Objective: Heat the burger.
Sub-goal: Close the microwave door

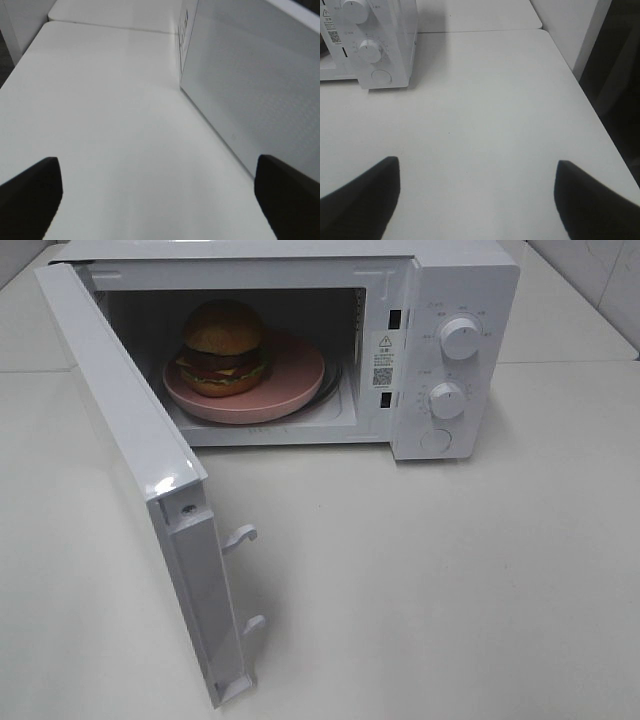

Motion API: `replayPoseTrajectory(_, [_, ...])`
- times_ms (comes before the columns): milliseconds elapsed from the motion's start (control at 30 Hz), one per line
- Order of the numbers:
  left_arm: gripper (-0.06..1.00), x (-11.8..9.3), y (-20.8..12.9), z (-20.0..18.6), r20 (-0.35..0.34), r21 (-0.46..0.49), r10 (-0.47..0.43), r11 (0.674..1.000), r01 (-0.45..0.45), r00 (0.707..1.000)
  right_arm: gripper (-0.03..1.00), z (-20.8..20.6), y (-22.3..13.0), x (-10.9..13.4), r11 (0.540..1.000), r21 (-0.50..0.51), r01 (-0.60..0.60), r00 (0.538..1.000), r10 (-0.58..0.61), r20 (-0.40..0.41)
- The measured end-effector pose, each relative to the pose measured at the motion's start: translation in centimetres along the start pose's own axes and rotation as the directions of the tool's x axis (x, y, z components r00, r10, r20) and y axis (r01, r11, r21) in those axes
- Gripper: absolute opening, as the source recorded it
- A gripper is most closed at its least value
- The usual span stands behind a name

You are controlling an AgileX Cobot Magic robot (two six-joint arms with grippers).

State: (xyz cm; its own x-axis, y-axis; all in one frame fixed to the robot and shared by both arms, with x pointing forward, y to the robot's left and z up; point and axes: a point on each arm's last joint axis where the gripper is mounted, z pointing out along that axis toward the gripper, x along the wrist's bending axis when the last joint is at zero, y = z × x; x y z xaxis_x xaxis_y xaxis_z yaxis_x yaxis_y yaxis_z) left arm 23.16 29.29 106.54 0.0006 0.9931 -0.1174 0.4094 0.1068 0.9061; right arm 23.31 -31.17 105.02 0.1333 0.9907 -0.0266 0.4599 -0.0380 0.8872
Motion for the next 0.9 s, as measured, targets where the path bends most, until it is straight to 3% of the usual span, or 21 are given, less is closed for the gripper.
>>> replayPoseTrajectory(133, [0.87,0.0,0.8,0.3,0.0,-0.026,-0.03,0.999,0.03,1.0,0.77,0.0,0.0,0.0,1.0,0.0,0.0,1.0,0.0,0.0])
replayPoseTrajectory(200, [0.74,0.1,1.8,1.1,-0.006,-0.044,-0.037,0.998,0.037,0.999,0.77,0.0,0.0,0.0,1.0,0.0,0.0,1.0,0.0,0.0])
replayPoseTrajectory(267, [0.7,0.1,2.0,1.4,-0.009,-0.046,-0.035,0.998,0.035,0.999,0.77,0.0,0.0,0.0,1.0,0.0,0.0,1.0,0.0,0.0])
replayPoseTrajectory(300, [0.59,0.2,2.6,2.0,-0.019,-0.054,-0.032,0.998,0.03,0.999,0.77,0.0,0.0,0.0,1.0,0.0,0.0,1.0,0.0,0.0])
replayPoseTrajectory(333, [0.59,0.2,2.6,2.0,-0.019,-0.054,-0.032,0.998,0.03,0.999,0.77,0.0,0.0,0.0,1.0,0.0,0.0,1.0,0.0,0.0])
replayPoseTrajectory(367, [0.48,0.2,3.2,2.7,-0.025,-0.057,-0.03,0.998,0.029,0.999,0.77,0.0,0.0,0.0,1.0,0.0,0.0,1.0,0.0,0.0])
replayPoseTrajectory(433, [0.42,0.3,3.5,3.0,-0.026,-0.065,-0.031,0.997,0.029,0.999,0.77,0.0,0.0,0.0,1.0,0.0,0.0,1.0,0.0,0.0])
replayPoseTrajectory(467, [0.26,0.3,4.2,3.9,-0.028,-0.071,-0.033,0.997,0.031,0.999,0.77,0.0,0.0,0.0,1.0,0.0,0.0,1.0,0.0,0.0])
replayPoseTrajectory(500, [0.26,0.3,4.2,3.9,-0.028,-0.071,-0.033,0.997,0.031,0.999,0.77,0.0,0.0,0.0,1.0,0.0,0.0,1.0,0.0,0.0])
replayPoseTrajectory(533, [0.2,0.3,4.5,4.2,-0.029,-0.073,-0.034,0.997,0.032,0.999,0.77,0.0,0.0,0.0,1.0,0.0,0.0,1.0,0.0,0.0])
replayPoseTrajectory(567, [0.06,0.4,5.2,5.1,-0.031,-0.085,-0.036,0.996,0.034,0.999,0.77,0.0,0.0,0.0,1.0,0.0,0.0,1.0,0.0,0.0])
replayPoseTrajectory(633, [0.0,0.5,5.8,6.2,-0.032,-0.121,-0.039,0.992,0.035,0.999,0.77,0.0,0.0,0.0,1.0,0.0,0.0,1.0,0.0,0.0])
replayPoseTrajectory(900, [0.0,1.2,6.0,10.8,-0.042,-0.258,-0.049,0.965,0.037,0.998,0.77,0.0,0.0,0.0,1.0,0.0,0.0,1.0,0.0,0.0])
